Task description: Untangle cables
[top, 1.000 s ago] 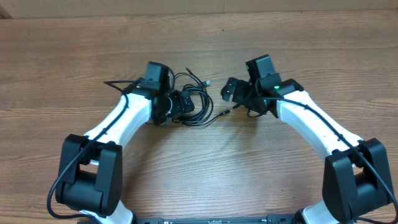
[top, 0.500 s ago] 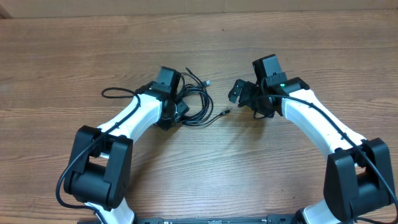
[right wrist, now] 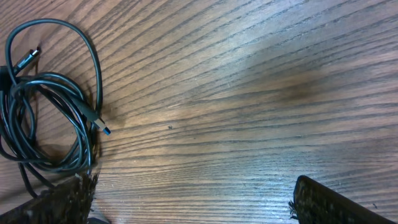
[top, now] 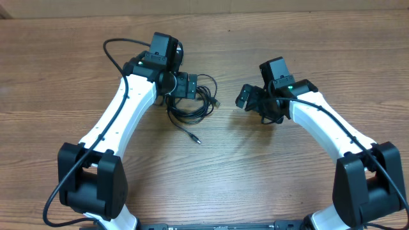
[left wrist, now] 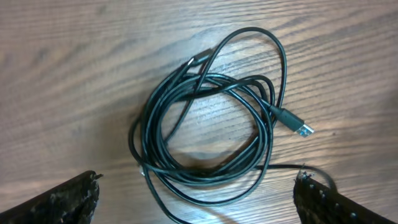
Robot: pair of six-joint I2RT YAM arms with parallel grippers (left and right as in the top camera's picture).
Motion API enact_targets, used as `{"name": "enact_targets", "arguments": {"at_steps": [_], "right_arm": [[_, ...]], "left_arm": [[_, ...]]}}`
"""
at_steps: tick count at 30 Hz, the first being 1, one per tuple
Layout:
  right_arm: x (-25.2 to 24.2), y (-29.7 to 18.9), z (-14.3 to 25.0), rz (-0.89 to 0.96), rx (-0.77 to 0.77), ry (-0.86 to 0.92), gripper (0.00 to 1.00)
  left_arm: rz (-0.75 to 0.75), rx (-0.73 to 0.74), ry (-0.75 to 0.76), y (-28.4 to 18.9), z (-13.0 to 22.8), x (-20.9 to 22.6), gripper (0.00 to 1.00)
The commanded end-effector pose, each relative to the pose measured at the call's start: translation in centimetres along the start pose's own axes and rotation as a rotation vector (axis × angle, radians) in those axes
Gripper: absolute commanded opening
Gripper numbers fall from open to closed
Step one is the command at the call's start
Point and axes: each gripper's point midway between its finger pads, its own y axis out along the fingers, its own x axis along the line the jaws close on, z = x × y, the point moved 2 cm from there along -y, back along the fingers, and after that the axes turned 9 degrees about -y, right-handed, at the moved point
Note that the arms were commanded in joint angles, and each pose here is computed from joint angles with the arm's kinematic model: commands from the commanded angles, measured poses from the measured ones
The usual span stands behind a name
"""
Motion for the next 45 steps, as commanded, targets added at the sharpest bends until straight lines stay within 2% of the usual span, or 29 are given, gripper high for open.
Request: {"name": "enact_targets", "arguments": {"at_steps": [1,2,6,7,9,13,15,19,21,22,23,24,28,32,33,38,40,45], "right_arm": [[0.3,-0.7,-0.7,-0.005,-0.031,-0.010,1.00],[0.3,-0.7,-0.7,-0.005,-0.031,-0.010,1.00],[0.2,-0.7,-0.7,-0.004,-0.031,-0.010,1.00],[0.2,-0.7,-0.7,-0.004,-0.030,-0.010,1.00],[0.2,-0.7,-0.7,-0.004,-0.030,-0.010,1.00],[0.5,-0.7,-1.1,-0.015,-0.046,-0.013,1.00],[0.6,-0.7,-1.2,-0.021,-0.049,-0.014,1.00],[0.8,-0.8,-1.6,-0.030,-0.067,-0.021,1.00],[1.1,-0.9,-1.8,-0.041,-0.077,-0.088,1.00],[1.2,-1.0,-1.9,-0.042,-0.081,-0.110,1.00],[1.5,-1.1,-2.0,-0.056,-0.081,-0.140,1.00],[1.6,-1.1,-2.1,-0.058,-0.085,-0.151,1.00],[1.9,-1.2,-1.8,-0.080,-0.069,-0.152,1.00],[3.2,-3.2,-1.8,-0.154,-0.093,-0.181,1.00],[3.4,-3.6,-1.8,-0.164,-0.100,-0.202,1.00],[7.6,-8.5,-0.1,-0.430,-0.127,-0.447,1.00],[9.1,-9.7,0.9,-0.556,-0.108,-0.505,1.00],[9.8,-10.1,1.1,-0.604,-0.115,-0.550,0.95]], "left_arm": [[-0.029,0.030,-0.464,-0.5,1.0,0.4,0.99],[-0.019,0.046,-0.557,-0.2,1.4,0.2,1.00],[-0.011,0.111,-0.667,1.0,3.0,0.0,0.97],[-0.040,0.121,-0.805,1.7,3.6,0.4,0.98],[-0.093,0.103,-0.903,3.2,4.9,1.4,0.91],[-0.103,0.064,-0.905,5.8,6.2,2.7,0.88],[-0.146,0.046,-0.901,6.9,7.0,3.7,0.80],[-0.142,0.045,-0.884,9.3,7.2,3.3,0.74],[-0.146,0.051,-0.883,10.7,7.4,3.4,0.71],[-0.155,0.061,-0.880,11.4,7.7,3.5,0.60],[-0.173,0.077,-0.871,12.2,8.2,3.8,0.27],[-0.177,0.084,-0.847,12.3,8.4,3.8,0.04],[-0.116,0.047,-0.719,9.7,5.8,3.5,0.04],[-0.002,-0.111,-0.408,1.8,0.8,1.6,0.04],[0.016,-0.131,-0.376,0.7,0.4,1.3,0.04],[0.096,-0.216,-0.192,-5.6,0.2,0.0,0.04],[0.214,-0.218,-0.072,-7.5,0.5,-1.9,0.04],[0.343,-0.218,0.049,-9.4,1.2,-4.0,0.04]]}}
